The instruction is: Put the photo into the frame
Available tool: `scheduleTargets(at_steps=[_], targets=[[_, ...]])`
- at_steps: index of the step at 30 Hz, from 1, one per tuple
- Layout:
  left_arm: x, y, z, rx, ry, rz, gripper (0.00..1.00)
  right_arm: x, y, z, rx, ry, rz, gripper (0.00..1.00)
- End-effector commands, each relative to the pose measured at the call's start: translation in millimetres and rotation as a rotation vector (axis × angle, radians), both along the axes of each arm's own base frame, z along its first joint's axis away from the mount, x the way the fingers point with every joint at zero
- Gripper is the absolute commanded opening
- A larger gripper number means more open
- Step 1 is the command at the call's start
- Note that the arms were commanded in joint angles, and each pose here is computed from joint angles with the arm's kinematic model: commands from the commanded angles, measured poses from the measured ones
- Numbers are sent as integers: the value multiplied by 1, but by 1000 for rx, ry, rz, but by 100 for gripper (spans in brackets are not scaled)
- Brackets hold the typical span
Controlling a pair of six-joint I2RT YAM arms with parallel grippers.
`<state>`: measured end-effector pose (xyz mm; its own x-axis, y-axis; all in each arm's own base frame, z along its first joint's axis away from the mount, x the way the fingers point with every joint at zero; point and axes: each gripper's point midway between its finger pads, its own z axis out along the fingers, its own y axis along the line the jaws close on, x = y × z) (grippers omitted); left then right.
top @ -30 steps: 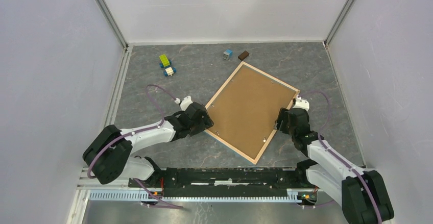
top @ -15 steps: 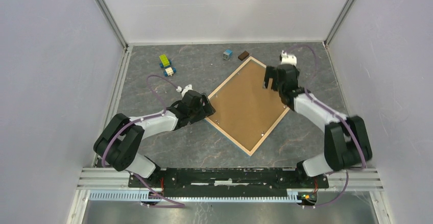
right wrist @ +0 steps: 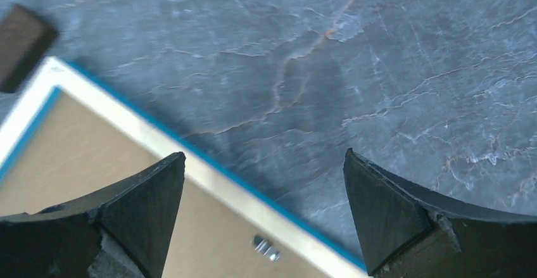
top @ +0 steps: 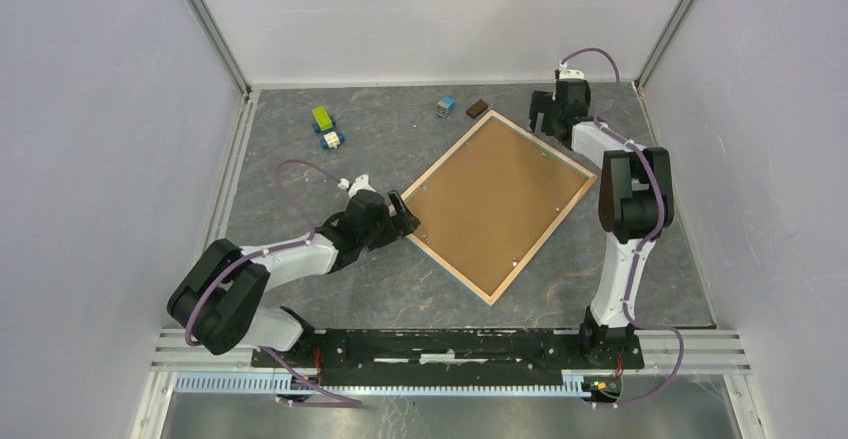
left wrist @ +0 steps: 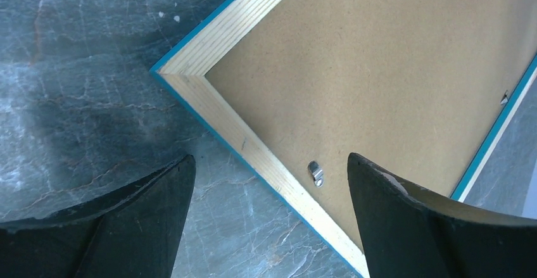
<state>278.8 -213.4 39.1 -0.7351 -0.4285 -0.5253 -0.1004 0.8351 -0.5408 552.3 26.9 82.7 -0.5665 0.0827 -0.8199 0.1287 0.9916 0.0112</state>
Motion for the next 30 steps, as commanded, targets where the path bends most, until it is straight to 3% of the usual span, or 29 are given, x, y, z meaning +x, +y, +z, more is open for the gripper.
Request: scheduleTargets(at_steps=[1, 7, 13, 20, 25, 30], targets=[[-19, 17, -19, 64, 43, 37, 97, 8, -7, -28, 51, 111, 65, 98], [-17, 12, -21, 75, 71, 37, 97, 0, 4, -45, 134, 156, 115, 96], [-11, -3, -22, 101, 163, -1, 98, -20, 17, -46, 203, 164, 150, 77], [13, -14, -19, 140, 182, -35, 99, -54, 23, -56, 243, 182, 162, 79], [34, -2, -23, 292, 245, -59, 100, -87, 20, -55, 265, 164, 128, 79], [64, 15, -15, 379, 215, -65, 100, -129, 16, -54, 298, 143, 82, 77]])
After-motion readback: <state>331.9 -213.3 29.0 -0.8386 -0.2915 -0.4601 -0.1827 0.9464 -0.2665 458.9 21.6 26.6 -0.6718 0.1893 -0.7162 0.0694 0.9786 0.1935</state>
